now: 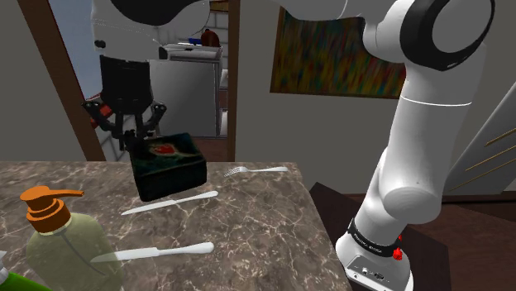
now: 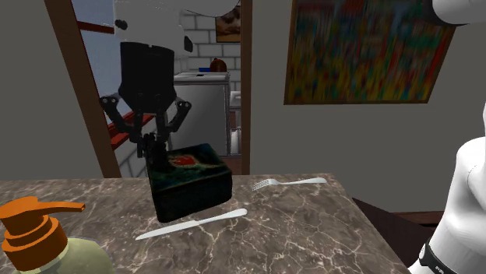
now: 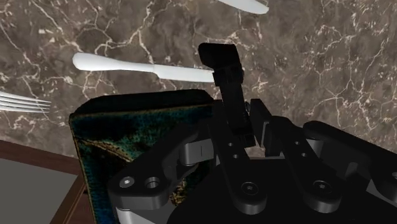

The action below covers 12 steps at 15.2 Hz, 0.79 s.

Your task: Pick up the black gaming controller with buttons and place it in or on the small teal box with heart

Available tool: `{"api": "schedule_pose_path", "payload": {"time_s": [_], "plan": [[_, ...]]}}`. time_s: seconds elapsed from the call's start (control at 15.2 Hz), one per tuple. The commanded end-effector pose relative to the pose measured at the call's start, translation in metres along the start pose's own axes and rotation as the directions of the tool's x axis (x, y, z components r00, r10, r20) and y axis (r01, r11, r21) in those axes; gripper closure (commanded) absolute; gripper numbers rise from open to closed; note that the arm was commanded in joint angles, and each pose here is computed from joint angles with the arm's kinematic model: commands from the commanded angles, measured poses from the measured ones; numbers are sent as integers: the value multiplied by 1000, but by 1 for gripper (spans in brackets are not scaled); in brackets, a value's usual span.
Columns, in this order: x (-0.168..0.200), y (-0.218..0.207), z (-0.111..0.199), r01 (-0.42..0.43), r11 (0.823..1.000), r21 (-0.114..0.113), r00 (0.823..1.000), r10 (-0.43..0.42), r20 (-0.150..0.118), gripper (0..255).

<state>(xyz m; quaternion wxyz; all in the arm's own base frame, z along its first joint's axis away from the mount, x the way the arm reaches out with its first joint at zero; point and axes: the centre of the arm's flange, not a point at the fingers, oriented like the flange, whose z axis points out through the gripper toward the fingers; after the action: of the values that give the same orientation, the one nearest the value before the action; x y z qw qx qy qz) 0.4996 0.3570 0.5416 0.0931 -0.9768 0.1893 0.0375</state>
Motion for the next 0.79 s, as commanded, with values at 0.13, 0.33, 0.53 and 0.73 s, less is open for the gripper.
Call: {"api": "schedule_pose_path", "payload": {"time_s": [0.13,0.33,0.53,0.73], "plan": [[42,32,-11,1,1000,0,1000,-1,1,255],[73,55,-20,1,1000,0,1000,-1,1,255],[108,81,-29,1,1000,0,1000,-1,1,255],[110,84,-13,1,1000,0,1000,-1,1,255]]}}
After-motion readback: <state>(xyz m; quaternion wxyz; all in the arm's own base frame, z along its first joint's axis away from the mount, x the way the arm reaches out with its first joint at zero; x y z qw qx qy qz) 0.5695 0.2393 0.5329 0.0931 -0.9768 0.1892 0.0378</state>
